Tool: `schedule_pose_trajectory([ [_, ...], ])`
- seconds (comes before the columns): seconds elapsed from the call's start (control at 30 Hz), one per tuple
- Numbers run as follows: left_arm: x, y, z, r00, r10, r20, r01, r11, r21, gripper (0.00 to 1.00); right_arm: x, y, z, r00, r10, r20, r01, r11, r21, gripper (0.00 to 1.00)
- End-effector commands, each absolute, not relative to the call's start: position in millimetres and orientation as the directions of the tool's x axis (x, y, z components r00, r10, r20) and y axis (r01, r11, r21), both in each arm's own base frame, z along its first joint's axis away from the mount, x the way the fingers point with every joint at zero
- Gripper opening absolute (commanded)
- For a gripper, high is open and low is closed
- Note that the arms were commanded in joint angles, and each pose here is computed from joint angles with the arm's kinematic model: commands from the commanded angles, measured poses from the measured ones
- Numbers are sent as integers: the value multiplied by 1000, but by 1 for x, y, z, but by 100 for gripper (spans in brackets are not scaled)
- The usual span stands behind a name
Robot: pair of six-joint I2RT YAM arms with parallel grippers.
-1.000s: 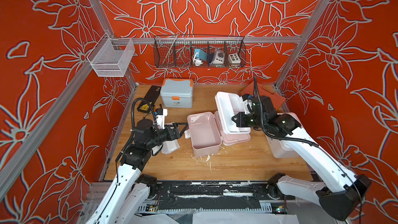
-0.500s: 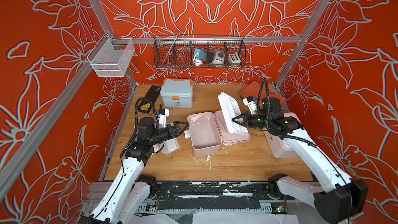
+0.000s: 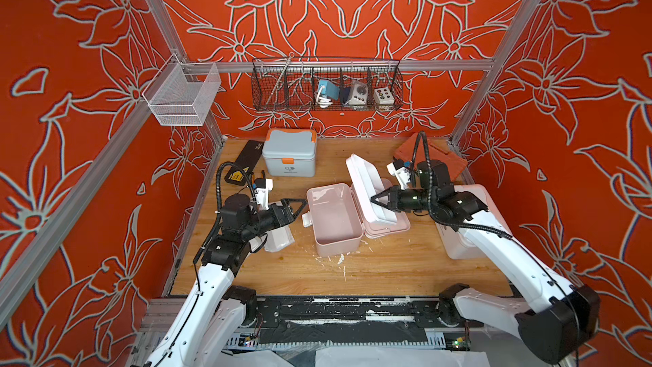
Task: Open first aid kits and take out gauze
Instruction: Place the compartment layer in the first aid kit.
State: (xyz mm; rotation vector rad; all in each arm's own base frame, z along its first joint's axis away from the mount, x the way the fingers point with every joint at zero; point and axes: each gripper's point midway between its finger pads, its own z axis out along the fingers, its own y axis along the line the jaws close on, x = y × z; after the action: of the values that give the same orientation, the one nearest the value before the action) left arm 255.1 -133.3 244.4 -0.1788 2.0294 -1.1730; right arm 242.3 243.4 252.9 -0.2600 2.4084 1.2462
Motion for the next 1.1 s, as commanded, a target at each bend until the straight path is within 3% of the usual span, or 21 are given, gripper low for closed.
schedule_pose_trajectory([
  [0.0, 259, -120, 247, -630, -473, -616, 238, 637, -733, 97, 247, 260, 270, -863, 16, -506, -399, 595, 698, 0],
  [0.2, 256, -103, 233, -572, -510, -643, 185, 683, -707, 97, 241, 289, 262, -868, -33, -496, -402, 634, 661, 0],
  [0.6, 249, -86, 212, -524, -530, -667, 118, 730, -673, 98, 249, 310, 233, -893, -18, -450, -250, 850, 464, 0],
  [1.07, 249, -85, 212, -508, -526, -682, 130, 736, -665, 97, 242, 340, 199, -893, -146, -426, -256, 943, 214, 0],
])
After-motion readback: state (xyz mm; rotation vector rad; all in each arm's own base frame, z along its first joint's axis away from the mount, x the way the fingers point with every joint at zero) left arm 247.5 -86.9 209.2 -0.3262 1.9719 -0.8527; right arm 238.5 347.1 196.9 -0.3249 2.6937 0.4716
